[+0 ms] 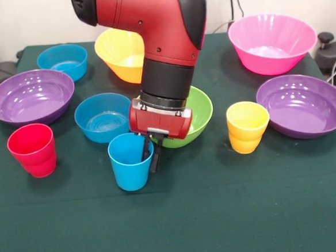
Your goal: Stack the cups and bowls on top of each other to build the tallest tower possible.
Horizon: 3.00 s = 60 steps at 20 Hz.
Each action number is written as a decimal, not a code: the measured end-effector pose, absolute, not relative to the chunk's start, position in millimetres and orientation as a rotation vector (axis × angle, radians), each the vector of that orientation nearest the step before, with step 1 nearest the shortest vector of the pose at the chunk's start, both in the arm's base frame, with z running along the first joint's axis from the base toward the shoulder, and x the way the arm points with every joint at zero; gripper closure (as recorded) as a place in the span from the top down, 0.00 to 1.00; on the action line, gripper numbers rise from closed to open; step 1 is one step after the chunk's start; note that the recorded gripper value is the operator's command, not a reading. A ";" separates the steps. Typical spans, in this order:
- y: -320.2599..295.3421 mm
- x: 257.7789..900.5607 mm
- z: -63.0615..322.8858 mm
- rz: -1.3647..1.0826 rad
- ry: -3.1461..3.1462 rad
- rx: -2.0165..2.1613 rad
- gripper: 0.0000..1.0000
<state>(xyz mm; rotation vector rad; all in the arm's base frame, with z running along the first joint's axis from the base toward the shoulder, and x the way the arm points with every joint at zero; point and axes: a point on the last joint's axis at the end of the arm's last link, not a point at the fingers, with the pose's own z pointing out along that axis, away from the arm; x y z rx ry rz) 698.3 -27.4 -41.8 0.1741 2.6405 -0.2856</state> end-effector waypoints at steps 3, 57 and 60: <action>-25.4 704.5 -42.4 -0.276 2.631 0.183 0.00; -5.2 702.7 -69.1 -0.216 2.682 0.216 1.00; -5.2 702.8 -69.0 -0.216 2.683 0.216 1.00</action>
